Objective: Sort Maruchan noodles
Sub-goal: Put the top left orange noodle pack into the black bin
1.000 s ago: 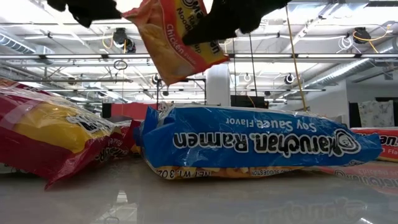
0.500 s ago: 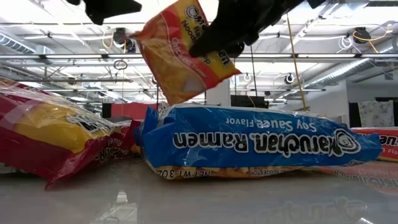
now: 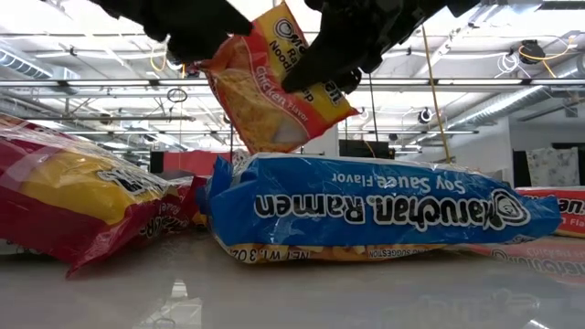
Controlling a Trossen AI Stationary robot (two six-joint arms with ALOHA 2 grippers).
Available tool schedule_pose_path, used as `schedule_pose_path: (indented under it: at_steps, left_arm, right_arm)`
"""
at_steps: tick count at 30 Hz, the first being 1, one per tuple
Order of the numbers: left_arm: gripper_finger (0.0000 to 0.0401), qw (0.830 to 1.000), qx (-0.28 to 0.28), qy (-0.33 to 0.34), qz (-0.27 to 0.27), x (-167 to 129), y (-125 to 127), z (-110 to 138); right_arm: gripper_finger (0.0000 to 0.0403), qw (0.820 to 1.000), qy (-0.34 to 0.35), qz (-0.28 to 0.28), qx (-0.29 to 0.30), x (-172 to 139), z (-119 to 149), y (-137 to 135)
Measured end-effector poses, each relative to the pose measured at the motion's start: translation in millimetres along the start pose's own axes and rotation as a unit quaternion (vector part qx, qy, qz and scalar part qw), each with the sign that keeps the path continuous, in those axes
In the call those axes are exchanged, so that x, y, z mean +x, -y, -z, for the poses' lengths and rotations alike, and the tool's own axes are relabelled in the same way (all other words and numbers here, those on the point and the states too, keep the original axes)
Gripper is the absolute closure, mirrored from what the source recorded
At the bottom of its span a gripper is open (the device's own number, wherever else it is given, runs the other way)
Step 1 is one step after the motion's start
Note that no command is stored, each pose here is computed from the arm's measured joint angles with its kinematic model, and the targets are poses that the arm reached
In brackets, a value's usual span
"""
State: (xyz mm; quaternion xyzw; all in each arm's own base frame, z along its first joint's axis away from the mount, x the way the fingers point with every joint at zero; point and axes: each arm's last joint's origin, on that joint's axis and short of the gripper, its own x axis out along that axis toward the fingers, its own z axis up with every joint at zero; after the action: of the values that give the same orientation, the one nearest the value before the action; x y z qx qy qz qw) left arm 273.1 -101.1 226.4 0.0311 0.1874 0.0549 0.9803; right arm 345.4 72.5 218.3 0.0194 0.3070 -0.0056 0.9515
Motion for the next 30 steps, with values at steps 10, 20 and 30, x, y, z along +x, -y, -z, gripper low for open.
schedule_pose_path:
  at_steps: [10, 20, 30]
  left_arm:
    - [0.0124, 0.999, -0.02, -0.042, 0.018, 12, -11, 8]
    - [0.0241, 0.998, -0.004, -0.055, 0.04, 15, -12, 11]
    - [0.0281, 0.998, -0.003, -0.055, 0.03, 17, -16, 11]
  right_arm:
    - [0.0249, 1.0, -0.004, 0.001, -0.001, 0, 1, 0]
    - [0.0249, 1.0, -0.004, 0.003, 0.001, 0, 0, 2]
    - [0.0246, 1.0, -0.004, 0.012, 0.001, 0, 1, 3]
